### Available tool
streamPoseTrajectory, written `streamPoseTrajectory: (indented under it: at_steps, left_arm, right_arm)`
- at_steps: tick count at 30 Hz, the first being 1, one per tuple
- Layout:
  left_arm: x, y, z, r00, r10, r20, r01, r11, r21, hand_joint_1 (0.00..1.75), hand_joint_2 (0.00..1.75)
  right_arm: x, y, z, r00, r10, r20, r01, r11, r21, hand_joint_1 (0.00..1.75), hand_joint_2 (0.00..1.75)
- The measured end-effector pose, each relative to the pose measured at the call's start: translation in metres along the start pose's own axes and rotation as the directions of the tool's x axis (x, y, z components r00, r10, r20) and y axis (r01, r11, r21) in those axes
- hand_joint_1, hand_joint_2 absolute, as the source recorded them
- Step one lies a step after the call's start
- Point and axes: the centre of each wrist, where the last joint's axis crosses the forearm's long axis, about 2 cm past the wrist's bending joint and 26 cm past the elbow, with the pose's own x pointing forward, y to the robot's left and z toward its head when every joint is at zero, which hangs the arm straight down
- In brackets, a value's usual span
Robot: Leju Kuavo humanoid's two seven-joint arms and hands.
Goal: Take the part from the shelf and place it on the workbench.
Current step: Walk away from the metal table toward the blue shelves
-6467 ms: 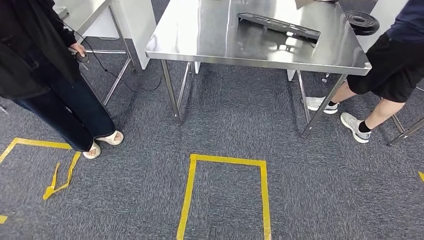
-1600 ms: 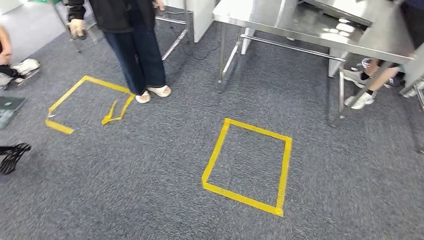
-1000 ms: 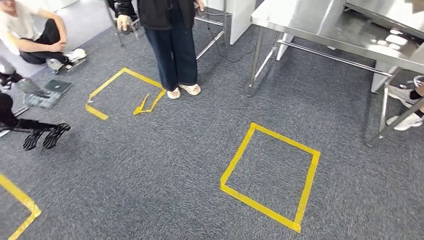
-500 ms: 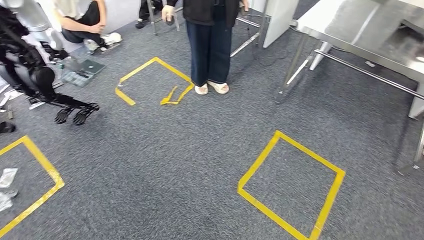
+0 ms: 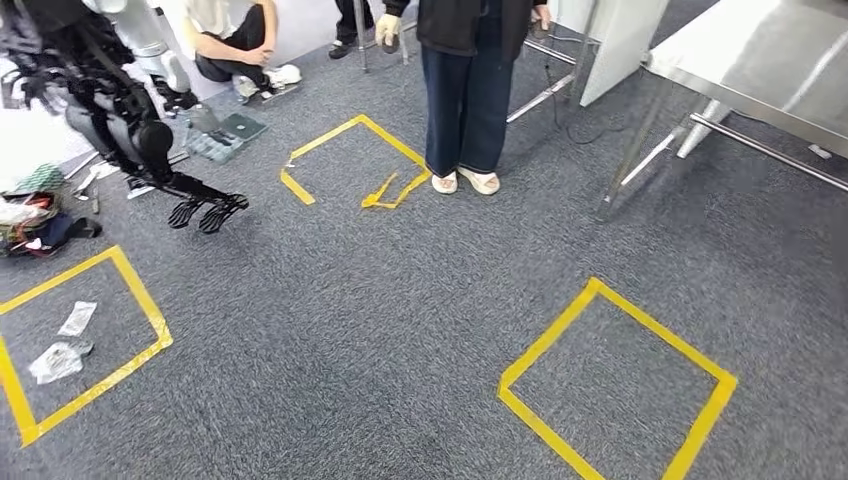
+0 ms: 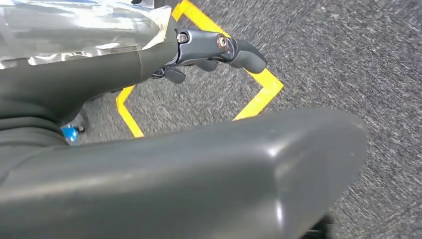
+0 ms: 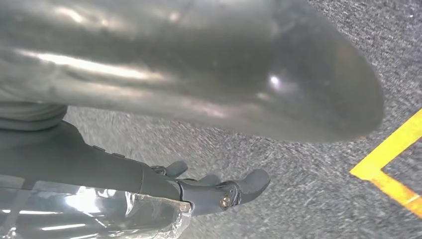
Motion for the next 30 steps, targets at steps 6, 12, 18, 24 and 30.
streamPoseTrajectory:
  at_steps: [6,12,18,24,30]
  left_arm:
    - [-0.0005,0.0003,0.0,1.0,0.0,0.002,0.0,1.0,0.001,0.0,0.0]
    - [0.0,-0.0004,0.0002,1.0,0.009,0.0,-0.009,1.0,0.002,0.0,0.0]
    - [-0.0009,-0.0005,0.0004,1.0,0.014,0.002,-0.014,1.0,0.003,0.0,0.0]
    - [-0.0024,-0.0003,0.0008,1.0,0.016,0.0,-0.016,1.0,0.004,0.0,0.0]
    - [-0.0051,0.0006,0.0012,1.0,0.022,-0.004,-0.022,1.0,0.009,0.0,0.0]
  right_arm:
    - [0.0007,-0.0004,-0.0003,1.0,0.002,0.001,-0.002,1.0,0.005,0.0,0.0]
    - [0.0045,0.0,-0.0003,1.0,0.019,0.018,-0.019,1.0,0.016,0.0,0.0]
    - [0.0027,0.0013,0.0005,0.999,0.03,0.012,-0.03,0.999,0.027,0.0,0.0]
    - [0.0055,0.0021,0.0009,0.999,0.03,0.017,-0.031,0.999,0.03,0.0,0.0]
    - [0.0084,0.0027,0.0012,0.999,0.045,0.026,-0.046,0.998,0.034,0.0,0.0]
